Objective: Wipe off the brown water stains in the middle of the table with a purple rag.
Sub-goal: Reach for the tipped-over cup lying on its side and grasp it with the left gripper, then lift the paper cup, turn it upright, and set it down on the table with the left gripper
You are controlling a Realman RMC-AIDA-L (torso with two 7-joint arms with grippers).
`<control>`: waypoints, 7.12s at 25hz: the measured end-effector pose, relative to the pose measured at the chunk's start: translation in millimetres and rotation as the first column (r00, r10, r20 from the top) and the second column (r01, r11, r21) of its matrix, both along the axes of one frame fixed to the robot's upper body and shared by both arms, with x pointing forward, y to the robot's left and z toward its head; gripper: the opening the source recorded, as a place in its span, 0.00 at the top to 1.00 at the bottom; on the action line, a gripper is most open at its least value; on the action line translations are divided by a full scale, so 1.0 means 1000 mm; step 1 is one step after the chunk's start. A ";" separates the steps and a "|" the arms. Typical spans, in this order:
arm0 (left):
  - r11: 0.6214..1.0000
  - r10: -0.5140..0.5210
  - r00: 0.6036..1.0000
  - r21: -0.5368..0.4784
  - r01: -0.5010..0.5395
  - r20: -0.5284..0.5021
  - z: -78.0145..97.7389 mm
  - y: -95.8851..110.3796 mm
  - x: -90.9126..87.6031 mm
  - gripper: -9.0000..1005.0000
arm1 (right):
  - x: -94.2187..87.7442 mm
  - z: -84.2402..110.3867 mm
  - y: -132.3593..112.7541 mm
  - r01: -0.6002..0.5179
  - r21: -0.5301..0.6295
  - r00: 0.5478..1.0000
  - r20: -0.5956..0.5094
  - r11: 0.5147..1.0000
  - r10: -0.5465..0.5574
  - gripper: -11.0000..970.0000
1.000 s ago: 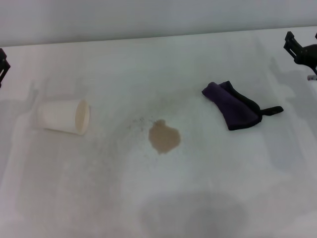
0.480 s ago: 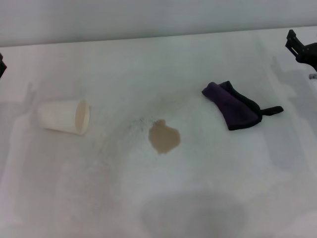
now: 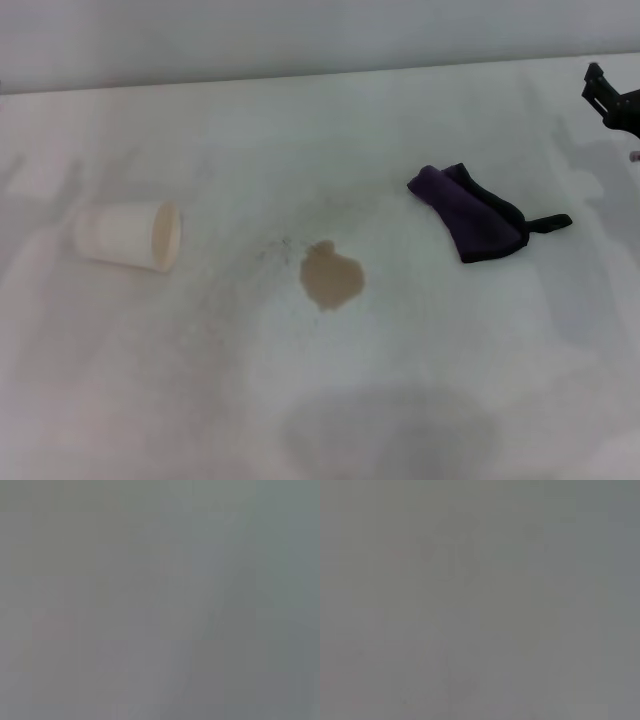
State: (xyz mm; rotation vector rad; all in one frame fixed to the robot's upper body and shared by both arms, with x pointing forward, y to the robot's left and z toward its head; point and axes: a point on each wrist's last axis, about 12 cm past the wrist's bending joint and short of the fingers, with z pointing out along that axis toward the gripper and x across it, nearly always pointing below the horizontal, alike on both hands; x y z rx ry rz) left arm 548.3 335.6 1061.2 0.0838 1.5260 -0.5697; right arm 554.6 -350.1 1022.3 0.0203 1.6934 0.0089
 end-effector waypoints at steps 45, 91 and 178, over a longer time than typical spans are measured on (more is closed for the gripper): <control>-0.311 -0.365 0.604 0.705 0.638 -0.708 0.099 -0.098 0.084 0.12 | 0.011 0.002 0.009 0.023 0.107 1.000 -0.012 0.994 -0.022 0.15; 0.543 -0.435 0.887 0.740 0.396 -0.155 0.042 -0.090 0.066 0.28 | 0.012 0.003 0.010 0.014 0.103 1.000 -0.010 0.995 -0.013 0.18; 0.923 -0.115 0.969 0.336 0.186 -0.220 -0.075 -0.091 -0.033 0.27 | 0.039 0.015 0.028 -0.028 0.098 0.999 -0.019 0.995 0.030 0.23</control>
